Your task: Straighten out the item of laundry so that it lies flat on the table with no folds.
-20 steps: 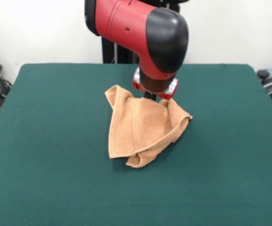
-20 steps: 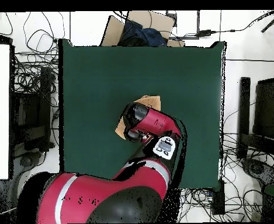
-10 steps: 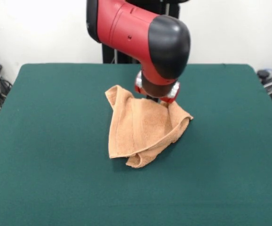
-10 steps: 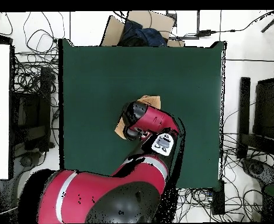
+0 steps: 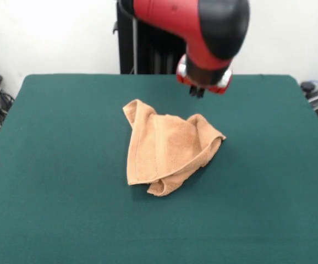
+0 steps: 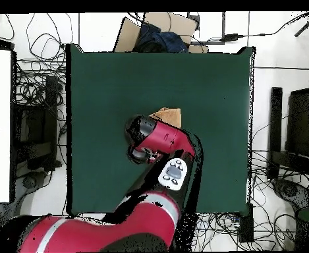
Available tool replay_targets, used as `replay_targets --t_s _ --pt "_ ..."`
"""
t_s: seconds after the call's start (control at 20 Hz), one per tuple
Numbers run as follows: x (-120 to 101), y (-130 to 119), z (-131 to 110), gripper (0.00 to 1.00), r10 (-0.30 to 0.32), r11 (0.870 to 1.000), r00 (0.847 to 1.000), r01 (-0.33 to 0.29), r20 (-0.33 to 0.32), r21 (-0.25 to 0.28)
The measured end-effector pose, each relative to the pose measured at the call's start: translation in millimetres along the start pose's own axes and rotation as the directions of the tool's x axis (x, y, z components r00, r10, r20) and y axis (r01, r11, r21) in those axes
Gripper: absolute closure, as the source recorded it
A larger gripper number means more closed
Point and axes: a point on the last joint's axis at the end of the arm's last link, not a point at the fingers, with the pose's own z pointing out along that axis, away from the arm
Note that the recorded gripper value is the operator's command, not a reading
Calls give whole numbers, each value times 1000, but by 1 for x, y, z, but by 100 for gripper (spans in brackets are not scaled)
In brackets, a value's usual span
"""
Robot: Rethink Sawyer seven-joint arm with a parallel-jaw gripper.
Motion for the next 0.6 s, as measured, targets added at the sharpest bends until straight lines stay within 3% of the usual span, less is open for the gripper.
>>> replay_targets --t_s 0.35,0.6 --pt "47 -3 -45 100 -5 1000 999 6 44 -10" --pt "77 -9 -61 100 -14 1000 998 15 59 -7"
